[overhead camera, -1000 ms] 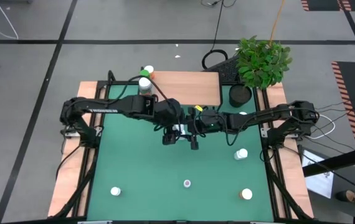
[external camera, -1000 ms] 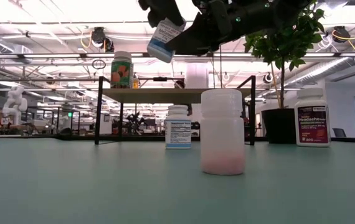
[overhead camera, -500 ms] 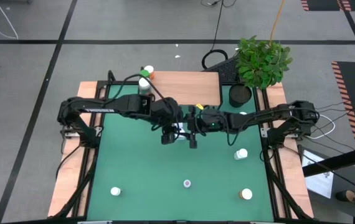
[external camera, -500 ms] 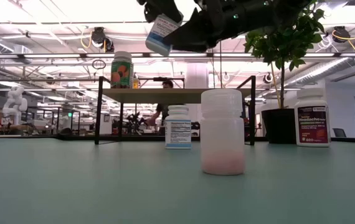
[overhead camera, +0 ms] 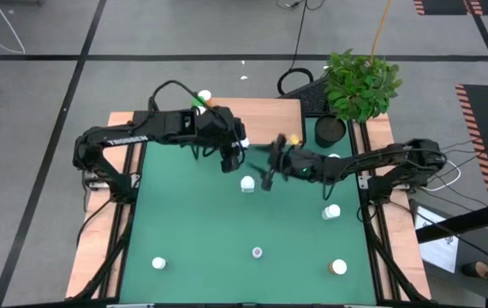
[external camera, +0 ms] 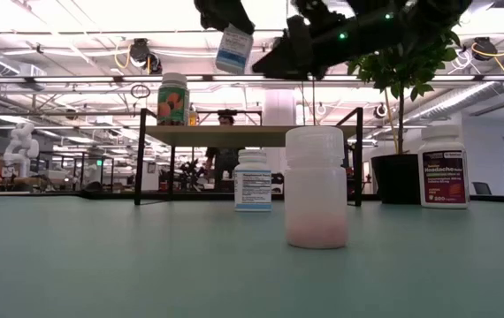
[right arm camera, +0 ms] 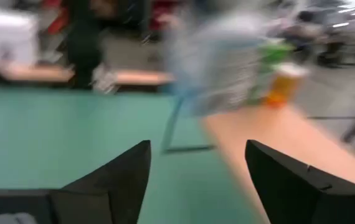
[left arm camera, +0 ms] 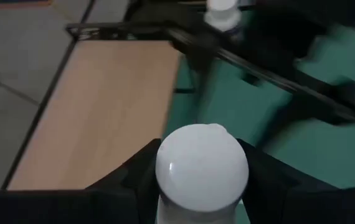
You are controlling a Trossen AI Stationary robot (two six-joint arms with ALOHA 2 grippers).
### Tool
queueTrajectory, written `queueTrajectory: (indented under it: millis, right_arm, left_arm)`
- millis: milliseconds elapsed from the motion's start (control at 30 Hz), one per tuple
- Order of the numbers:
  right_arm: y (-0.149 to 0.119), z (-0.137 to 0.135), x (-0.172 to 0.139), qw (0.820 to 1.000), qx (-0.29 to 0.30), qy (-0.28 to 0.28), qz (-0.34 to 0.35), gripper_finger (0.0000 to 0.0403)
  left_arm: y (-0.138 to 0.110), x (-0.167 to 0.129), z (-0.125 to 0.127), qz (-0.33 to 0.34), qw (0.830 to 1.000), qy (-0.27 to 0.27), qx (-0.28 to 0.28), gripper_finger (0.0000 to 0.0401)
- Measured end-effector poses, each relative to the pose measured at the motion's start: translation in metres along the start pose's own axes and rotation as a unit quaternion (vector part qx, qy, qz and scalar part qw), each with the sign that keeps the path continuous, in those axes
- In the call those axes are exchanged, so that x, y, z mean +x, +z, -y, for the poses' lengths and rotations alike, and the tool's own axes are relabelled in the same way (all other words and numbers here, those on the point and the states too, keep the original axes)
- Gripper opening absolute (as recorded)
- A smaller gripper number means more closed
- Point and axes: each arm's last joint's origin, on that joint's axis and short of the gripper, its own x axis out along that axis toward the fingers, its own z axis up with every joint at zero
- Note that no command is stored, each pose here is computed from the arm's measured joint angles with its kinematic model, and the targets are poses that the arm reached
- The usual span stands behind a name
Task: Pick and place medicine bottles onto shelf by color
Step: Put the bottom left blue bottle on the shelf
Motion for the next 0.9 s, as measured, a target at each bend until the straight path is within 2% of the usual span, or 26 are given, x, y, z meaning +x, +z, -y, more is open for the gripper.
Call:
queueTrajectory:
  millis: [133,267,400,500,600,700,900]
  right_arm:
    - [-0.008,0.015,-0.017,1.0,0.016,-0.018,0.007,0.0283]
    - [-0.005,0.025,-0.041,0.998,0.03,-0.021,0.049,0.0285]
    - [-0.008,0.031,-0.062,0.995,0.044,0.013,0.089,0.0282]
    - [-0.002,0.037,-0.073,0.988,0.067,0.04,0.136,0.0282]
    - [-0.003,0.038,-0.077,0.985,0.078,0.067,0.141,0.0282]
    - [-0.002,0.037,-0.078,0.984,0.078,0.071,0.144,0.0282]
    - [-0.004,0.036,-0.076,0.984,0.078,0.077,0.141,0.0282]
  left_arm:
    - [0.005,-0.001,-0.001,0.025,1.0,-0.002,0.0,0.0194]
    - [0.014,-0.011,-0.003,0.077,0.997,0.004,-0.003,0.019]
    - [0.017,-0.024,0.0,0.103,0.995,-0.003,-0.011,0.0174]
    - [0.018,-0.035,0.002,0.117,0.993,-0.008,-0.013,0.0176]
    - [0.022,-0.044,0.007,0.14,0.99,-0.012,-0.011,0.0191]
    - [0.022,-0.049,0.011,0.144,0.989,-0.018,-0.006,0.0196]
    - [0.022,-0.056,0.017,0.15,0.988,-0.025,-0.001,0.0173]
